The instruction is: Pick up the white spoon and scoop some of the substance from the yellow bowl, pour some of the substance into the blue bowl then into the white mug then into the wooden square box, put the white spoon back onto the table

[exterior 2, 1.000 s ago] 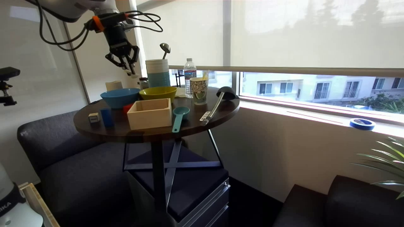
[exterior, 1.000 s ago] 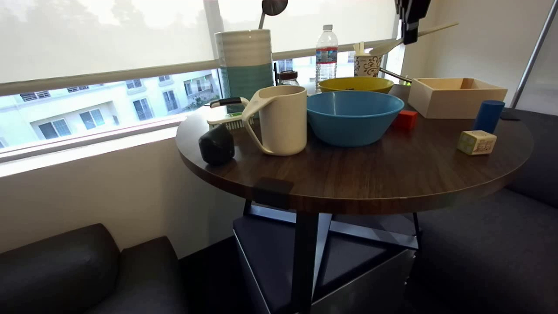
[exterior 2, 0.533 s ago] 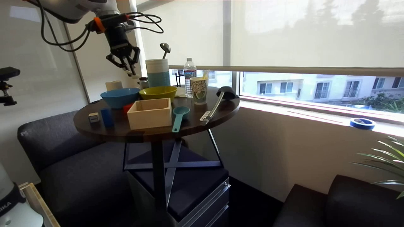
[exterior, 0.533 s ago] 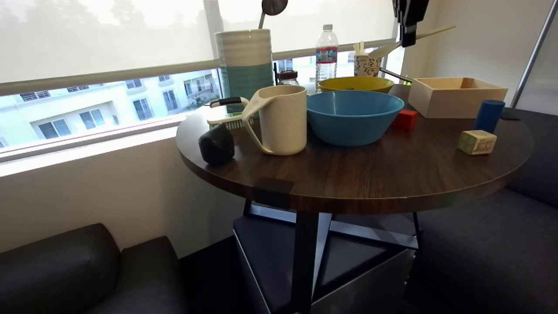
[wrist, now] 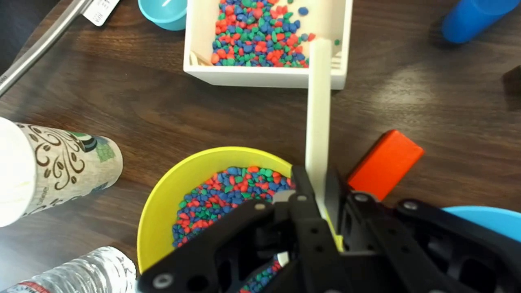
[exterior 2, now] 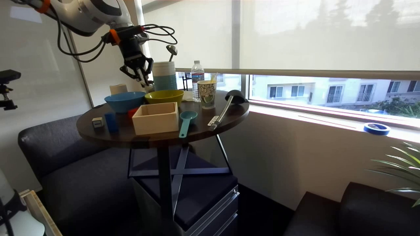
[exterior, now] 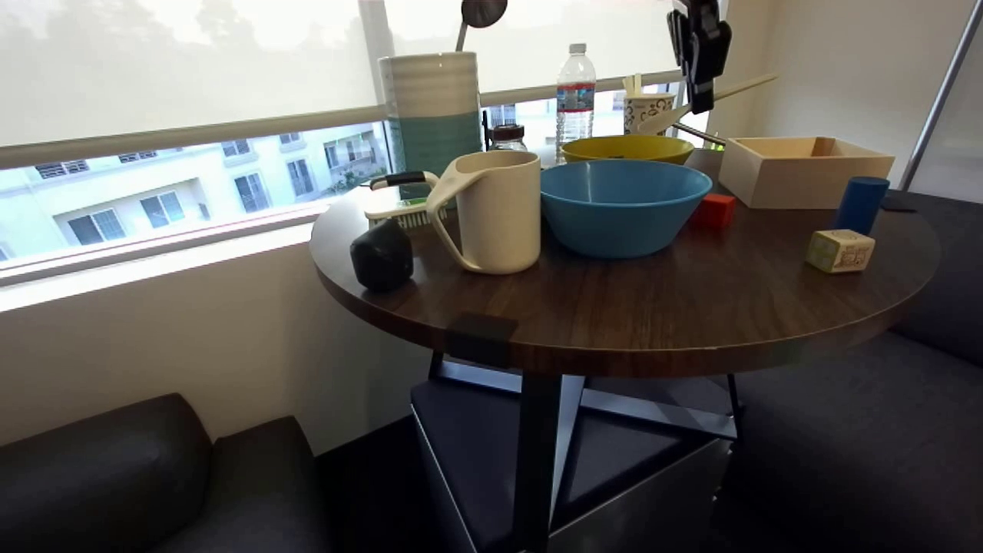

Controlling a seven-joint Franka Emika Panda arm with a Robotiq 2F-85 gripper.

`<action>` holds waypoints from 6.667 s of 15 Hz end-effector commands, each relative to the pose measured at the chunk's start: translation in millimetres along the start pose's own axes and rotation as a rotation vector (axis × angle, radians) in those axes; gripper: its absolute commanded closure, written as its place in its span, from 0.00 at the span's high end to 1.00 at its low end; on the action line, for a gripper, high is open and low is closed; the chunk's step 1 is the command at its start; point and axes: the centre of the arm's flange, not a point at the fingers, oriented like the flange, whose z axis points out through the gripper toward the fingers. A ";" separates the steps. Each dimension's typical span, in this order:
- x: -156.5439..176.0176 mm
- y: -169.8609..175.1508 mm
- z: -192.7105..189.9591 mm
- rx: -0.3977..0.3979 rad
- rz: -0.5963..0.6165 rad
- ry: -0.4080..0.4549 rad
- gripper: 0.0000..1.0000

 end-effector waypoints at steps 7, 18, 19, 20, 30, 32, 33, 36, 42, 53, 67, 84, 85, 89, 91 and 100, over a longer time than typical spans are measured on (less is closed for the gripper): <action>40.0 63.3 35.9 -0.094 -0.039 -0.135 0.03; 79.1 71.4 76.6 -0.028 -0.139 -0.169 0.03; 79.9 72.2 74.0 -0.028 -0.145 -0.149 0.03; 80.6 72.3 72.2 -0.024 -0.153 -0.128 0.03; 67.9 72.3 74.6 0.108 -0.178 0.098 0.03; 58.4 75.5 72.4 0.121 -0.167 0.140 0.03; 54.3 76.4 69.6 0.126 -0.160 0.167 0.03; 40.9 78.2 62.6 0.132 -0.147 0.236 0.03; 16.4 73.0 51.5 0.139 -0.138 0.293 0.03; -4.3 34.7 8.7 0.103 -0.190 0.327 0.03; 6.4 -71.2 -33.4 -0.010 -0.375 0.199 0.03; 24.3 -94.9 -63.5 -0.076 -0.408 0.233 0.03; 30.1 -100.5 -67.1 -0.081 -0.423 0.239 0.03; 52.4 -118.4 -81.3 -0.122 -0.476 0.271 0.03; 62.2 -123.0 -85.8 -0.129 -0.497 0.291 0.03; 106.6 -123.9 -94.2 -0.184 -0.560 0.308 0.03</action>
